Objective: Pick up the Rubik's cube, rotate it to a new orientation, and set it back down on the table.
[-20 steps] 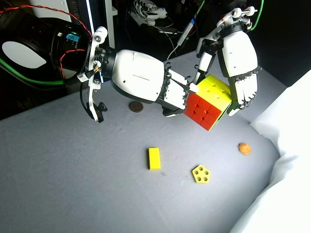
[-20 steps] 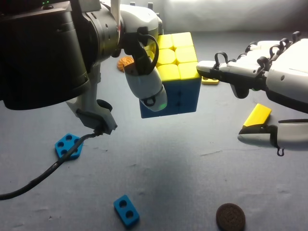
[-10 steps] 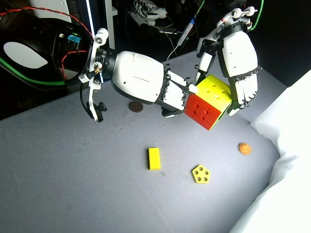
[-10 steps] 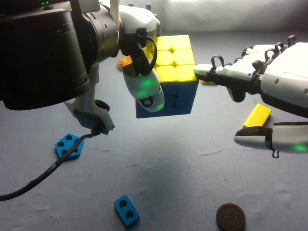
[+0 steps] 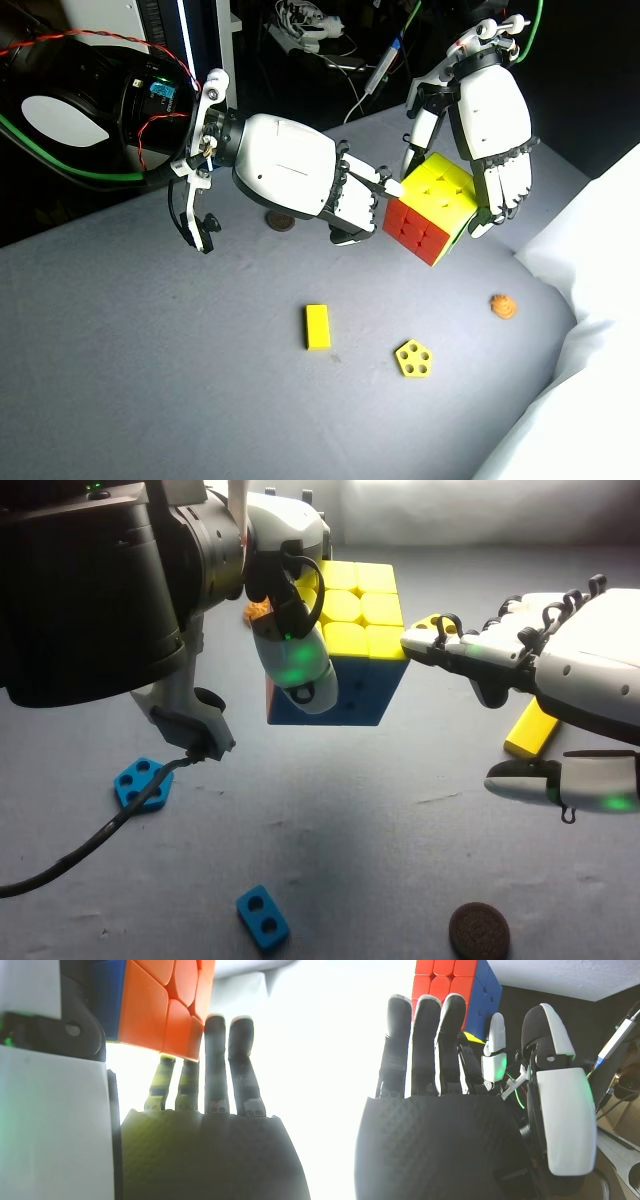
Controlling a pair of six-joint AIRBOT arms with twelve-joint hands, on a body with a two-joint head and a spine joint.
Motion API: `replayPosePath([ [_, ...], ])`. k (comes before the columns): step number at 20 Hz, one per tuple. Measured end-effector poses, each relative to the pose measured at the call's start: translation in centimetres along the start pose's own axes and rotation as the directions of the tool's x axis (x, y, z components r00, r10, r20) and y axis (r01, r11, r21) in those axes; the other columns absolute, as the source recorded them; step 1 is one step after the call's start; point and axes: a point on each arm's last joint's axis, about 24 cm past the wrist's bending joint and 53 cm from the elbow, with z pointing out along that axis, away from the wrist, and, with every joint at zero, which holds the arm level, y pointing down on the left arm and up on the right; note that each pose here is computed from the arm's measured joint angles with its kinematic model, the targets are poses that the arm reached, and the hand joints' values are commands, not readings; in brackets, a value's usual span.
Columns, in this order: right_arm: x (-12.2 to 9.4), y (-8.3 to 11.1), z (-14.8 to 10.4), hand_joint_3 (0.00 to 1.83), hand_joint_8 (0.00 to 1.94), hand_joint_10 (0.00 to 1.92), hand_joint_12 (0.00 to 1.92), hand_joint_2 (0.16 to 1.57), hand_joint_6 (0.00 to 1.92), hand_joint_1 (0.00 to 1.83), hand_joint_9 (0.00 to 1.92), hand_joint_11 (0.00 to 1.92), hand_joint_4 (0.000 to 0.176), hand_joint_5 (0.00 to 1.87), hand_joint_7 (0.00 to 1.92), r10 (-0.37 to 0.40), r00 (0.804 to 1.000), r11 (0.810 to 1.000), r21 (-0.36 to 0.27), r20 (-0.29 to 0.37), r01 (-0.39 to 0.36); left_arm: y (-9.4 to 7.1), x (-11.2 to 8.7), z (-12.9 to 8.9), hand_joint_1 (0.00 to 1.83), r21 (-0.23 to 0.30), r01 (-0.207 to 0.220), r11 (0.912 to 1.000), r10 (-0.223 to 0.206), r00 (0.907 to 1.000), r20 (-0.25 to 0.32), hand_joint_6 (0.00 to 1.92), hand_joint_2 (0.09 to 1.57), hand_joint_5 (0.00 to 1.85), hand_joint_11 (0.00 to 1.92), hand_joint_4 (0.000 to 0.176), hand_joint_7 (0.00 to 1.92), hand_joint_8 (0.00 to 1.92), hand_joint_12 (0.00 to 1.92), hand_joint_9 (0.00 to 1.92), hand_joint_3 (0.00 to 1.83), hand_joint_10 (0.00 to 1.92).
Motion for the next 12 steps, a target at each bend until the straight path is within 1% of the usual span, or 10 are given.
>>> replayPosePath([
  [1, -0.09, 0.05, 0.00, 0.01, 1.50, 1.85, 1.92, 1.22, 0.00, 0.65, 0.30, 0.20, 0.000, 0.12, 0.32, 0.000, 1.000, 1.000, -0.002, 0.004, 0.000, 0.00, 0.00, 0.00, 1.03, 0.000, 0.000, 1.0000, 0.000, 1.0000, 0.000, 1.64, 1.30, 0.49, 0.14, 0.000, 0.11, 1.79, 1.92, 0.16, 0.02, 1.83],
  [4, -0.53, 0.35, 0.09, 0.00, 1.50, 1.84, 1.92, 1.21, 0.00, 0.67, 0.29, 0.19, 0.000, 0.12, 0.32, -0.003, 1.000, 1.000, -0.010, 0.015, 0.004, 0.01, -0.04, 0.00, 0.99, 0.000, 0.002, 1.0000, -0.002, 1.0000, 0.002, 1.67, 1.36, 0.52, 0.14, 0.000, 0.07, 1.81, 1.92, 0.14, 0.01, 1.86],
  [5, -0.63, 0.43, 0.11, 0.00, 1.50, 1.84, 1.92, 1.21, 0.01, 0.68, 0.30, 0.20, 0.000, 0.12, 0.31, -0.004, 1.000, 1.000, -0.013, 0.018, 0.005, 0.00, -0.05, 0.00, 1.11, 0.000, 0.005, 1.0000, -0.005, 1.0000, 0.002, 1.69, 1.23, 0.24, 0.14, 0.000, 0.05, 1.81, 1.92, 0.13, 0.00, 1.83],
  [6, -0.71, 0.50, 0.11, 0.00, 1.50, 1.84, 1.92, 1.21, 0.00, 0.66, 0.30, 0.21, 0.000, 0.12, 0.32, -0.006, 1.000, 1.000, -0.016, 0.022, 0.006, -0.02, -0.05, 0.00, 1.18, 0.001, 0.006, 1.0000, -0.006, 1.0000, 0.002, 1.71, 1.19, 0.19, 0.12, 0.000, 0.07, 1.77, 1.92, 0.13, 0.00, 1.81],
  [7, -0.78, 0.55, 0.12, 0.00, 1.50, 1.84, 1.92, 1.22, 0.00, 0.66, 0.30, 0.20, 0.000, 0.10, 0.32, -0.007, 1.000, 1.000, -0.017, 0.024, 0.007, 0.00, -0.04, 0.00, 1.18, 0.000, 0.007, 1.0000, -0.007, 1.0000, 0.002, 1.71, 1.19, 0.17, 0.11, 0.000, 0.11, 1.70, 1.92, 0.14, 0.00, 1.78],
  [8, -0.88, 0.61, 0.14, 0.00, 1.49, 1.84, 1.92, 1.21, 0.00, 0.68, 0.30, 0.20, 0.000, 0.11, 0.32, -0.007, 1.000, 1.000, -0.019, 0.026, 0.007, 0.00, -0.05, 0.00, 1.20, 0.000, 0.007, 1.0000, -0.007, 1.0000, 0.002, 1.72, 1.18, 0.15, 0.13, 0.000, 0.12, 1.70, 1.92, 0.17, 0.00, 1.76],
  [9, -0.91, 0.63, 0.14, 0.00, 1.50, 1.86, 1.92, 1.22, 0.00, 0.66, 0.29, 0.19, 0.000, 0.10, 0.31, -0.007, 1.000, 1.000, -0.020, 0.028, 0.007, -0.04, -0.09, -0.01, 1.21, 0.001, 0.008, 1.0000, -0.008, 1.0000, 0.003, 1.72, 1.17, 0.18, 0.13, 0.000, 0.12, 1.71, 1.92, 0.18, 0.00, 1.76],
  [10, -0.89, 0.62, 0.14, 0.01, 1.50, 1.87, 1.92, 1.23, 0.00, 0.65, 0.29, 0.19, 0.000, 0.08, 0.32, -0.007, 1.000, 1.000, -0.019, 0.027, 0.008, -0.11, -0.20, -0.05, 1.05, 0.002, 0.012, 0.9999, -0.012, 0.9999, 0.004, 1.65, 1.29, 0.48, 0.13, 0.000, 0.11, 1.76, 1.92, 0.17, 0.03, 1.79],
  [11, -0.87, 0.62, 0.15, 0.01, 1.49, 1.86, 1.92, 1.23, 0.01, 0.64, 0.31, 0.20, 0.000, 0.09, 0.33, -0.007, 1.000, 1.000, -0.019, 0.026, 0.007, -0.13, -0.26, -0.05, 1.02, 0.002, 0.011, 0.9999, -0.011, 0.9999, 0.007, 1.63, 1.32, 0.55, 0.12, 0.000, 0.13, 1.75, 1.92, 0.18, 0.03, 1.77],
  [12, -0.87, 0.64, 0.15, 0.00, 1.49, 1.86, 1.92, 1.23, 0.01, 0.65, 0.30, 0.20, 0.000, 0.11, 0.33, -0.006, 1.000, 1.000, -0.020, 0.027, 0.007, -0.14, -0.27, -0.05, 0.98, 0.003, 0.011, 0.9999, -0.011, 0.9999, 0.007, 1.66, 1.35, 0.53, 0.11, 0.000, 0.09, 1.79, 1.92, 0.16, 0.02, 1.80],
])
